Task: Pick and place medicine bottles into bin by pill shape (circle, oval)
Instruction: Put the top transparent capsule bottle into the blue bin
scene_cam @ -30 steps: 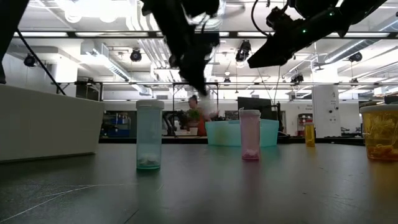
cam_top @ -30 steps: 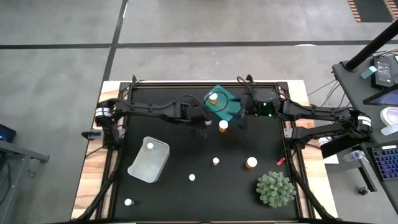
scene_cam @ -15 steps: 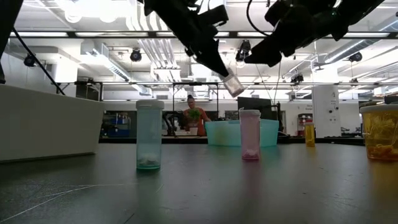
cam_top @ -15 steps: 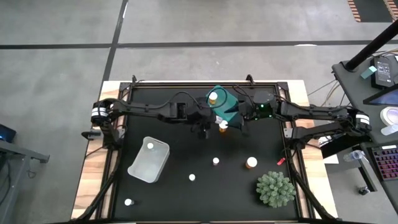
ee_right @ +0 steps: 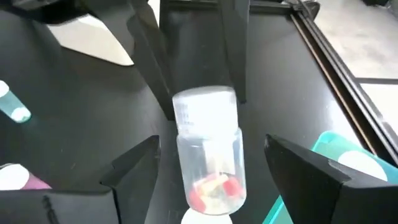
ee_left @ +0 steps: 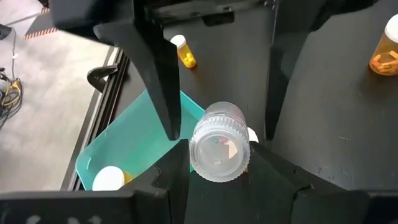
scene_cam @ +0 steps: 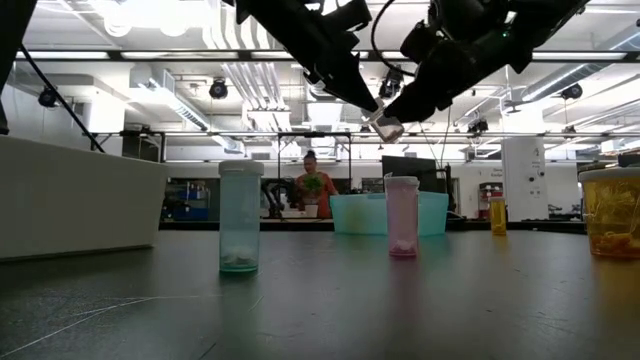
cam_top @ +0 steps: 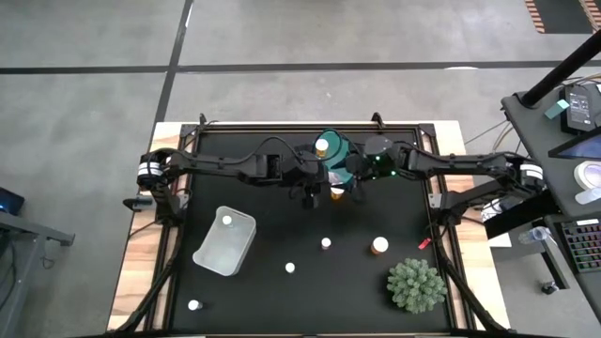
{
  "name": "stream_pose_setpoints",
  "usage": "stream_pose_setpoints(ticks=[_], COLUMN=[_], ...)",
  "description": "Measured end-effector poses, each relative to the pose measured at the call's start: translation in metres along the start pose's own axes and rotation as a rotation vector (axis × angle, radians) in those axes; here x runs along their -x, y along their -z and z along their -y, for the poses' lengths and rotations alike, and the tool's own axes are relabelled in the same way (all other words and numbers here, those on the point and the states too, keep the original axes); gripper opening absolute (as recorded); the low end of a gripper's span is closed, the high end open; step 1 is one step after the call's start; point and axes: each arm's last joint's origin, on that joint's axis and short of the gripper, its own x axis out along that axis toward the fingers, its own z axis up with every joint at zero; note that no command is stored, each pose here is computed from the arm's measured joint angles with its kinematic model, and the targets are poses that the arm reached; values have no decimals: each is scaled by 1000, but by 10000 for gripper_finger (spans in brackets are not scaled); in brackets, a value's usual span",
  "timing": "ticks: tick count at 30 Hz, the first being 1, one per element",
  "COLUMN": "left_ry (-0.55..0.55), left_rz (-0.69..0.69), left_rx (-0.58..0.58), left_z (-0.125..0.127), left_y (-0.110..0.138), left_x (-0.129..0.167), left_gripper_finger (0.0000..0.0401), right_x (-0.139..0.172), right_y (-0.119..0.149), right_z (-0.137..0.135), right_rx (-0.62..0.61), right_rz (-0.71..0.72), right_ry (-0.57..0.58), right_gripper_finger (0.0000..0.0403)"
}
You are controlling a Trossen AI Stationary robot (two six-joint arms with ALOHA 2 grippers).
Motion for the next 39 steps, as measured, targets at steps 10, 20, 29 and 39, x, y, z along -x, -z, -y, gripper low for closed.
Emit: stream_pose_setpoints(ticks=[10,20,29,39], left_ry=[0,0,31,71], left_rz=[0,0,-48,71], left_rx=[6,34,35,59], left_z=[0,0,1,26], left_y=[0,0,1,38], left_x=[0,1,44,88], left_gripper_finger=[121,189,242,244], right_x=[-6,-6,-5,5], right_y=[1,1,3,-18], right_z=[2,2,7,22], right_rx=[13,11,-50,-266], right_rz=[-18,-18,-58,-194], right_ry=[-1,7,155,380], right_gripper_finger=[179,142,150,149])
